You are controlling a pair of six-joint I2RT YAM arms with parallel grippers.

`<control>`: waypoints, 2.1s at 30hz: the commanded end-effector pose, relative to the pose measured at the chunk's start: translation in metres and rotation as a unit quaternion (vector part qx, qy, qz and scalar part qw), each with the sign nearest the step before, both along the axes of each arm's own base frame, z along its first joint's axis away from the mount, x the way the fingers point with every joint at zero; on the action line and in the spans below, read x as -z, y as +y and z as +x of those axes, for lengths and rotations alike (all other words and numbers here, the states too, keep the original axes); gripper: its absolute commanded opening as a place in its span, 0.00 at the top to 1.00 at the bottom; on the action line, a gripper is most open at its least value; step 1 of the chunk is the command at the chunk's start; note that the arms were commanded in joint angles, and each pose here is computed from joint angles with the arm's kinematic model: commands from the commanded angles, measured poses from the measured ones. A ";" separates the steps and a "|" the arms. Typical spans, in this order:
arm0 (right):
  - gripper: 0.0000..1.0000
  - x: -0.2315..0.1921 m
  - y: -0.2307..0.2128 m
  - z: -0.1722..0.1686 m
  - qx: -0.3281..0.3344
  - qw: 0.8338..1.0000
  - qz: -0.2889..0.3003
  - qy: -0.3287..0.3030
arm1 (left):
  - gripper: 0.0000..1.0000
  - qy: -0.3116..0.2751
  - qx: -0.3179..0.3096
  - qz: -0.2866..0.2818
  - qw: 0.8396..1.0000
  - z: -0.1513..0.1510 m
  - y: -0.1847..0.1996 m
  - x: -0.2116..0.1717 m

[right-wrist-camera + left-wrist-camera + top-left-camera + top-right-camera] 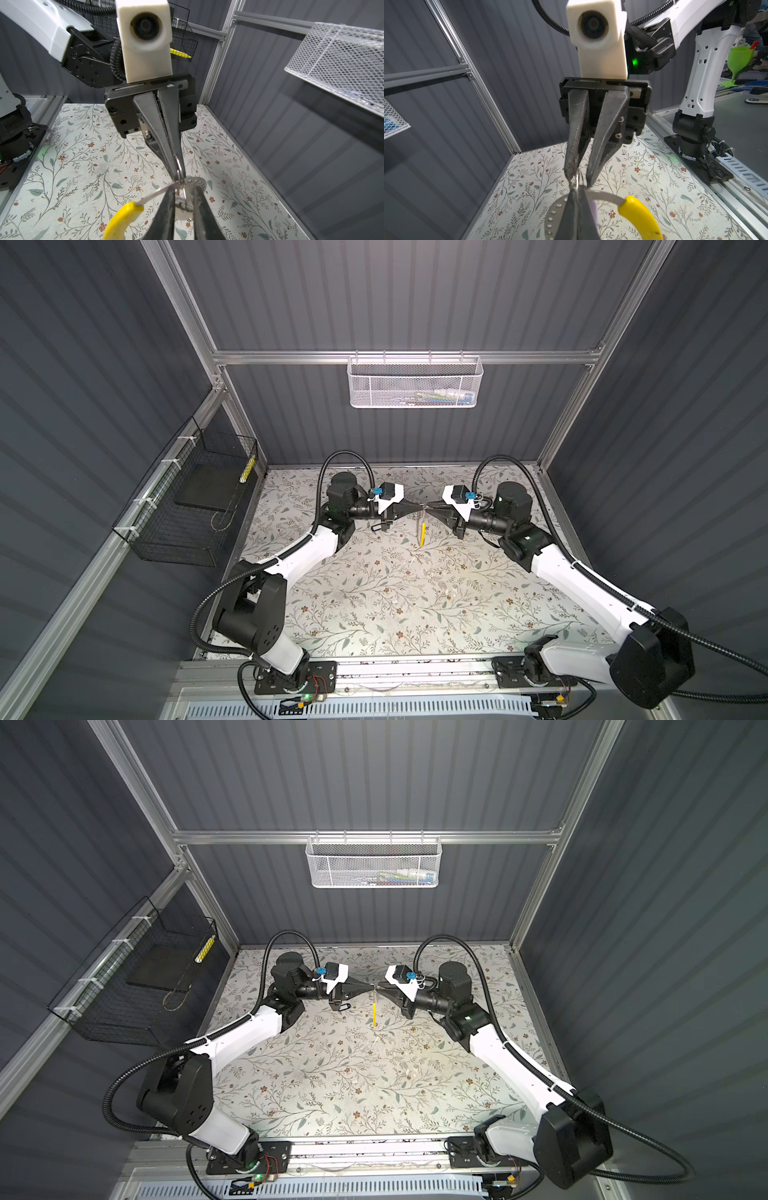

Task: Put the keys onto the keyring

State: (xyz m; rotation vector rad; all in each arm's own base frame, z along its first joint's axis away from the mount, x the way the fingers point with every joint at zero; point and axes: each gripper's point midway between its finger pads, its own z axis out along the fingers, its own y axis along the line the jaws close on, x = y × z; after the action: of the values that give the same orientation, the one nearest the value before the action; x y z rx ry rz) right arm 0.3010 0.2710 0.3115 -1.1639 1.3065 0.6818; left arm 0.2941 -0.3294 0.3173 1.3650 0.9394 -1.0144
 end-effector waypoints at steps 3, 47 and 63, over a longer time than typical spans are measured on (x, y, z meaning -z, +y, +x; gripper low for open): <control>0.83 -0.015 0.003 -0.001 -0.016 1.000 0.010 -0.020 | 1.00 -0.021 0.012 -0.013 1.000 0.000 0.001 -0.017; 1.00 0.016 -0.016 0.012 0.070 0.994 -0.066 0.054 | 0.67 -0.091 -0.089 0.106 0.986 0.020 0.013 0.001; 1.00 0.017 -0.017 0.001 0.065 0.988 -0.105 0.091 | 0.70 -0.146 -0.075 0.186 0.969 0.013 -0.014 0.016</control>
State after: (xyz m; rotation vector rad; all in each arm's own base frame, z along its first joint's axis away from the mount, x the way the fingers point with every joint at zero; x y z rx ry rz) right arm 0.3078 0.2533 0.2858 -1.1752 1.6394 0.5751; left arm 0.3053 -0.3404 0.3123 1.6215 1.0016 -0.5494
